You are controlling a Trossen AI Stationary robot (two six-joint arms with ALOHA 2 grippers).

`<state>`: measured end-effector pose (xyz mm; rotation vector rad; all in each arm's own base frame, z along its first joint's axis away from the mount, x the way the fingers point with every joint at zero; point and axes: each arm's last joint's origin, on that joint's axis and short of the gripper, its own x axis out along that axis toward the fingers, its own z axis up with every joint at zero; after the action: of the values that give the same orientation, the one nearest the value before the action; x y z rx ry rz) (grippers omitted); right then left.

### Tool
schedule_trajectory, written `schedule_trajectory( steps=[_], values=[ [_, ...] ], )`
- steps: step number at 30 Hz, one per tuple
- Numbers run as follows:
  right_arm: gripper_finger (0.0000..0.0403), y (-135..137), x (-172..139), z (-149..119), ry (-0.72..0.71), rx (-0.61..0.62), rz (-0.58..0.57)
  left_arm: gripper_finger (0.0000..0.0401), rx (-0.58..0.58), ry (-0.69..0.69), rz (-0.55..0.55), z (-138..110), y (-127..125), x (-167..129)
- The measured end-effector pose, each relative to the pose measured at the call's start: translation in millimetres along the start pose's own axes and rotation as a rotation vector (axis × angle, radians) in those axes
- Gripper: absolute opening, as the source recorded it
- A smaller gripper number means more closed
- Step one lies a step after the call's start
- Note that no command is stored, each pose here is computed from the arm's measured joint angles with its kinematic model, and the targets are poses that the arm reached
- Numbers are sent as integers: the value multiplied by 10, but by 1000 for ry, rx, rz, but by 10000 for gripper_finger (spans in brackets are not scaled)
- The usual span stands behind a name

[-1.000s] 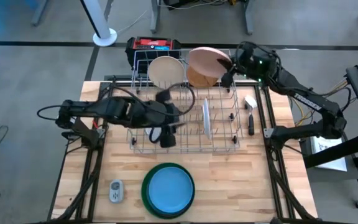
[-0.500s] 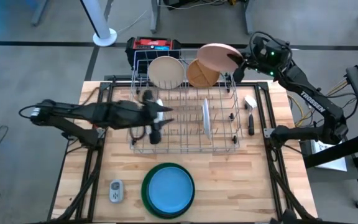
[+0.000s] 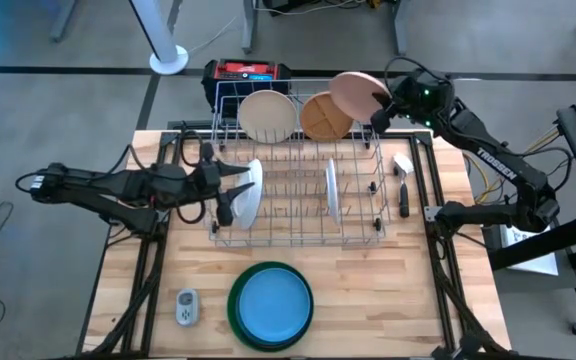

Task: Sort dishes
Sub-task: Put the pink plate into the dish rack

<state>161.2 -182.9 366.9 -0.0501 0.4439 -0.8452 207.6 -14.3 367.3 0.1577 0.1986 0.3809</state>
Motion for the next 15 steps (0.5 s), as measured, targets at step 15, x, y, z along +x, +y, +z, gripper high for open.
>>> schedule_trajectory(
  steps=[15],
  values=[
    [33, 44, 0, -21, -5, 84, 20, 157, 67, 82, 90, -83, 13, 11]
  ],
)
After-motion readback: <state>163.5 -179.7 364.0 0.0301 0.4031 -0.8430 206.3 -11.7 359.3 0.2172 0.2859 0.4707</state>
